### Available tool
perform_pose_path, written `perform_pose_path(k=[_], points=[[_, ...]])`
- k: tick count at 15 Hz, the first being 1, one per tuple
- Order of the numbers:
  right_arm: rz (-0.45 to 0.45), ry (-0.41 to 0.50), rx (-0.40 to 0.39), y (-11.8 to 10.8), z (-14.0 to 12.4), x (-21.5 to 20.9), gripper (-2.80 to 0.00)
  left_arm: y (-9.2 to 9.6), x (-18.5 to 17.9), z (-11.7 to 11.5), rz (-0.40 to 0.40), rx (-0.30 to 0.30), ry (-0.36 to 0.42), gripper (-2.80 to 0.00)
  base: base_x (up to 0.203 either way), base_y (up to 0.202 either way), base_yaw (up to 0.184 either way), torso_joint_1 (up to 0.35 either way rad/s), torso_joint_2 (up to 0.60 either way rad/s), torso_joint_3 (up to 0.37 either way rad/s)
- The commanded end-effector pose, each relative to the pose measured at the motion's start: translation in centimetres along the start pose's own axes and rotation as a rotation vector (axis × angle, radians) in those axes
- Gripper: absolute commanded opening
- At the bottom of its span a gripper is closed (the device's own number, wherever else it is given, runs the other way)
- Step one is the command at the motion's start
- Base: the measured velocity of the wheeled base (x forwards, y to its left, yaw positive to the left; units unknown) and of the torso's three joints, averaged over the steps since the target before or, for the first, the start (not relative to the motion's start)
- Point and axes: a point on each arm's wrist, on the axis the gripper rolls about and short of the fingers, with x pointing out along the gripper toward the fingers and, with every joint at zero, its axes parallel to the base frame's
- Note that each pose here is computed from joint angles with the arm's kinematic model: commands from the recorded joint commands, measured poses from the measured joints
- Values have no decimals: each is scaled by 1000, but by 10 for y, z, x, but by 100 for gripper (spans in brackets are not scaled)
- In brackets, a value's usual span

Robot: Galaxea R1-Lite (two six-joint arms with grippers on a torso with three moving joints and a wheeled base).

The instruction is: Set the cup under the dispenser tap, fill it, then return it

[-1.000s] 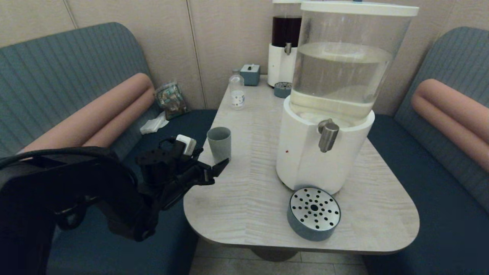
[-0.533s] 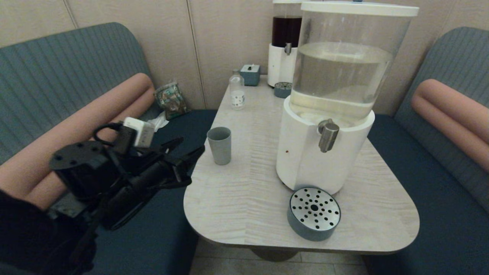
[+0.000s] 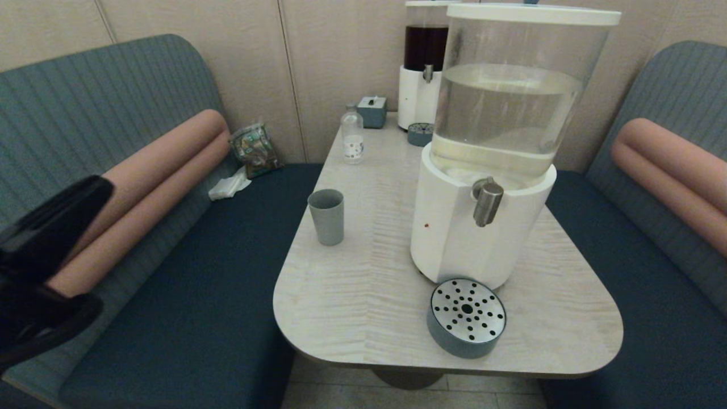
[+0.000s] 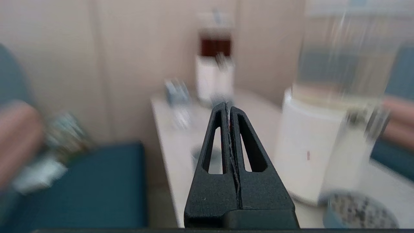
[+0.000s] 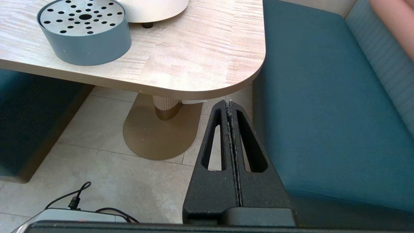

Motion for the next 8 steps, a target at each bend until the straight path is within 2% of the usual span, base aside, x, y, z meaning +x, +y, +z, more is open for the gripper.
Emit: perform_pose_path(k=[1,4,5,6,8], points=[[0,-5,-1,0,0,0,-280,-4,-59,39,34,28,-205,-280,0,0,0,0,0,0],[0,-5,-1,0,0,0,-280,-12,-119,48,120,75,-314,-280,0,0,0,0,0,0],[0,-5,-1,0,0,0,-280,-14,-128,44,163,106,-318,-280,0,0,0,0,0,0],[0,-5,-1,0,0,0,-280,-17,-130,37,212,153,-286,-280,0,0,0,0,0,0],[0,-3,-1,0,0,0,-280,-22,-149,23,221,209,-237,-280,0,0,0,0,0,0]])
